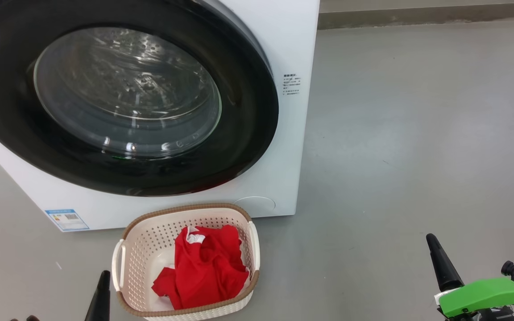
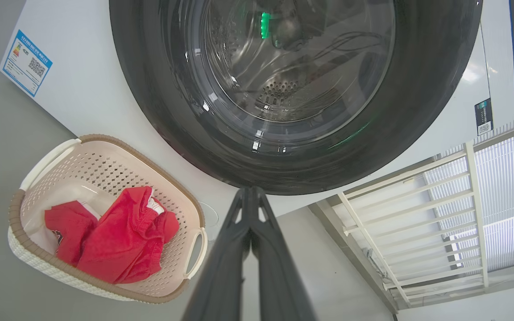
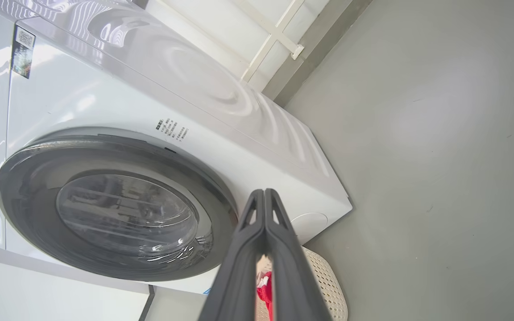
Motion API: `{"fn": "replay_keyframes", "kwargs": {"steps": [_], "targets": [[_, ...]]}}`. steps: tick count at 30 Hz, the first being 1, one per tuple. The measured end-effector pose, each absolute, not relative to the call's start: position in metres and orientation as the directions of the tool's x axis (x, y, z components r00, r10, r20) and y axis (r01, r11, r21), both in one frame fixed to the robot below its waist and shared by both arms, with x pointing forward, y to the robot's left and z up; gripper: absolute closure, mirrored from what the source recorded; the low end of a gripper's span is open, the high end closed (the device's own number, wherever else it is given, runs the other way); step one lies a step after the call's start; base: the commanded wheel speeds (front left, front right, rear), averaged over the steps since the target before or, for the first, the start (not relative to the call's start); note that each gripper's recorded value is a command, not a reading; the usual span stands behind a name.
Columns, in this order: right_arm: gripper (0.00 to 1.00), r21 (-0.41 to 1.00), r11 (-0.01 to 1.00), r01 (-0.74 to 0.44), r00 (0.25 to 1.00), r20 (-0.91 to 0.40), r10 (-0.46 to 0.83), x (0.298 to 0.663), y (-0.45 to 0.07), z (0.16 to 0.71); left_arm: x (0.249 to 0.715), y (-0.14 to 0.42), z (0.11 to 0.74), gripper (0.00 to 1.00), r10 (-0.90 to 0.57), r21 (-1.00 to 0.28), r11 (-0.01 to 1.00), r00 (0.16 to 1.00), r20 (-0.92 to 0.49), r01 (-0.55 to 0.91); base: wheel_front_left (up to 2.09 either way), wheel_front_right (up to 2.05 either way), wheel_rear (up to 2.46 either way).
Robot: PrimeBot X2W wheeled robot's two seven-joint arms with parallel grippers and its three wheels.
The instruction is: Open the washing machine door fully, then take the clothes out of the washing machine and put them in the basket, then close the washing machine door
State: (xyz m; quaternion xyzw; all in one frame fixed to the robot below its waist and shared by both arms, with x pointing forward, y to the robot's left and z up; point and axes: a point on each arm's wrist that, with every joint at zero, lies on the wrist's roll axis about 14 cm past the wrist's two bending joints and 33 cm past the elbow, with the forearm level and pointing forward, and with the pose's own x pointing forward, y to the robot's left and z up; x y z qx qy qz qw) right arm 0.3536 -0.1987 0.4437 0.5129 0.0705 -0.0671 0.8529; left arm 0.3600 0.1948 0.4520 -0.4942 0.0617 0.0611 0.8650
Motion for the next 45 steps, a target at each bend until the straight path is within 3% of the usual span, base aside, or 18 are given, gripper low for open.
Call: {"fn": "replay_keyframes", "kwargs": {"steps": [45], "targets": [[1.00, 0.993, 0.047, 0.107, 0.994, -0.105, -0.032, 0.371, -0.207, 0.473, 0.374, 0.188, 0.476, 1.00, -0.013, -0.994, 0.046, 0.995, -0.097, -0.096, 0.00, 0.00, 0.00]]}}
